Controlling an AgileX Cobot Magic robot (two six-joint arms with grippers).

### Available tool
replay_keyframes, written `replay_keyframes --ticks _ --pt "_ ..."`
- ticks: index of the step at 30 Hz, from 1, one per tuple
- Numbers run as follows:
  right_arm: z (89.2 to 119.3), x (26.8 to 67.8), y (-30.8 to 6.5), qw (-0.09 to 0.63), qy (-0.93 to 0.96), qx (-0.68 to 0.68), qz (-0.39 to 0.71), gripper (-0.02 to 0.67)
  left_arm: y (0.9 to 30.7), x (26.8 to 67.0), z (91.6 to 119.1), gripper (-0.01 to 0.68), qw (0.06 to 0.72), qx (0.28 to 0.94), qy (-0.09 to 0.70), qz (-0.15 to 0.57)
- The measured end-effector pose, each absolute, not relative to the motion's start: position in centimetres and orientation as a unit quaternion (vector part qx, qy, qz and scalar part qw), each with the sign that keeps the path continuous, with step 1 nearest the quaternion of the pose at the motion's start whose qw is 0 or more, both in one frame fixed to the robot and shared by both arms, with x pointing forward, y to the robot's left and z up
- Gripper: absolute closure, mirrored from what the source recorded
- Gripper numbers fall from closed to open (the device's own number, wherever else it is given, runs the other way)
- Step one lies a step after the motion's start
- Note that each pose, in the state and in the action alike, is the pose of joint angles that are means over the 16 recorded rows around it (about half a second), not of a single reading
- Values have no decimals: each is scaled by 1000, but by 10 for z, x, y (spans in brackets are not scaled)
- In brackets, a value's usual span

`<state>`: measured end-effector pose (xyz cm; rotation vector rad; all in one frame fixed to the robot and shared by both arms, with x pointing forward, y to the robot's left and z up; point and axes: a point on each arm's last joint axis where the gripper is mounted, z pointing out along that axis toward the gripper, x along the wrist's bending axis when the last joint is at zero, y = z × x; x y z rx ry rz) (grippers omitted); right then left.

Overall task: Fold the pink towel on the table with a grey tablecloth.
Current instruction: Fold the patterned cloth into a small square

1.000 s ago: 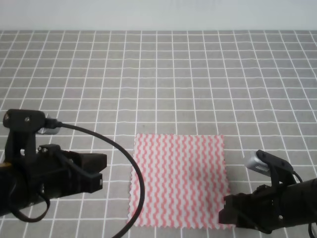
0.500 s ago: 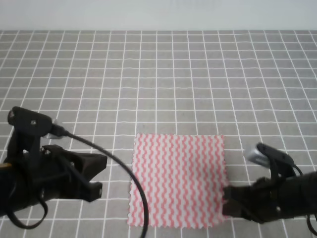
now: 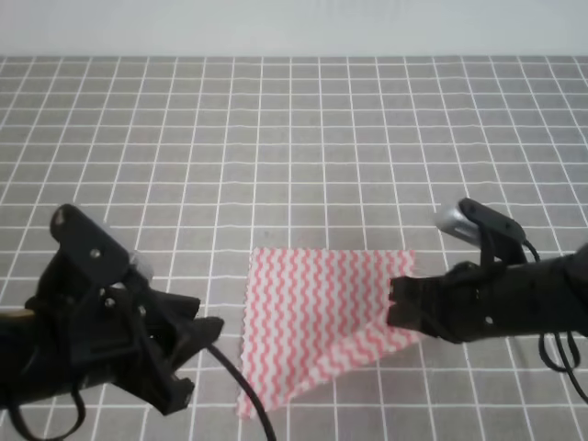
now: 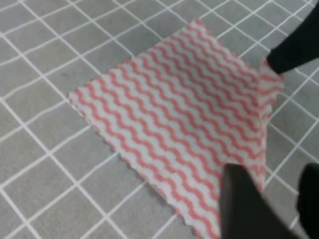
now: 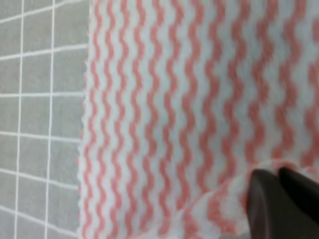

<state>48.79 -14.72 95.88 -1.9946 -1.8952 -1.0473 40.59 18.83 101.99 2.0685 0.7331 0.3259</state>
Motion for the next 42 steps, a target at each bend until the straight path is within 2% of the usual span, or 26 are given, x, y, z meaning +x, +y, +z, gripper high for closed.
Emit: replay_keyframes --ticks 6,12,18,42 --pt "962 501 -142 91 -640 -671 -365 664 182 408 1010 343 437 860 236 119" --pt "964 509 -139 86 -638 -670 -370 664 175 410 1000 333 433 881 158 107" --pt "965 512 -138 82 -637 -670 -374 664 170 413 988 334 427 892 119 90" --pt "966 512 -138 80 -637 -668 -376 664 164 436 942 333 369 922 104 60"
